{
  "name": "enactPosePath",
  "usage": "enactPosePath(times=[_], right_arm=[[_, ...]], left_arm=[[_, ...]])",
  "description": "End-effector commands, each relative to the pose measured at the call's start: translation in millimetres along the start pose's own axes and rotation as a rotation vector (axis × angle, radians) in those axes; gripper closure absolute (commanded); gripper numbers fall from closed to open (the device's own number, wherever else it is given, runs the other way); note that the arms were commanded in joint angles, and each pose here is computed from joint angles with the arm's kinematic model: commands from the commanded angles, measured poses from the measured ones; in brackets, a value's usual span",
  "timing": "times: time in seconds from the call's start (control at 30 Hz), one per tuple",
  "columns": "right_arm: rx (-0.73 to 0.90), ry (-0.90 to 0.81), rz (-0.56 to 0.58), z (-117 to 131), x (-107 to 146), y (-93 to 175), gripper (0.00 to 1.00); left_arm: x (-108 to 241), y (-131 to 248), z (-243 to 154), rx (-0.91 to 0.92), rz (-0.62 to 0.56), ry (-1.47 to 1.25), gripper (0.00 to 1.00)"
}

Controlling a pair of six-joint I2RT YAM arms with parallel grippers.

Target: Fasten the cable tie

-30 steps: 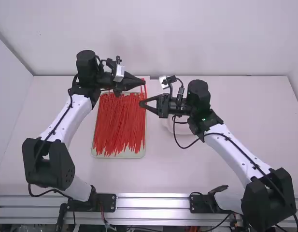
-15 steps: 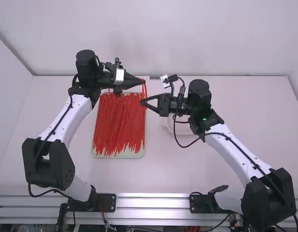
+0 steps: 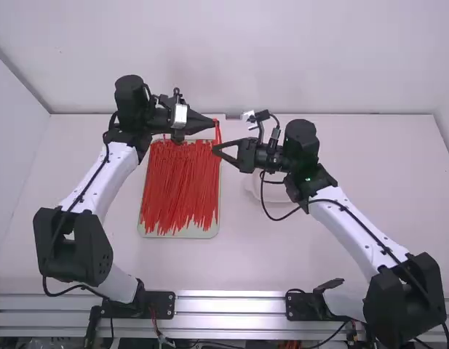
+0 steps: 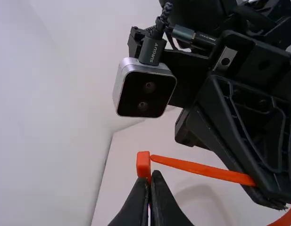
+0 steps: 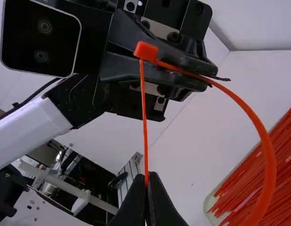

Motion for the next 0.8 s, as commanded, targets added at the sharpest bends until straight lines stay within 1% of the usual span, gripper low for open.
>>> enactPosePath(times=[0.0,0.77], right_arm=[[0.000,0.001,-0.004,0.6,-0.8,-1.2,1.00],[-0.001,-0.029,0.000,0.4,-0.1,-1.1,1.00]], left_arm=[[2.4,-1.1,-4.0,0.018,-0.010,-0.024,0.98],[0.1,-0.2,-2.6,0.018,-0.013,-0.070,0.98]])
Point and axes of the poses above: each hand's point on the last joint's axis, 136 mm out from that joint toward the fingers, its own y axis back along the fingers, its own z axis along the line the jaws close on, x = y × z, the point moved 4 cm from there along y, back along the fingers, and after that the axes turned 3 degrees about y, right-handed, at the moved point
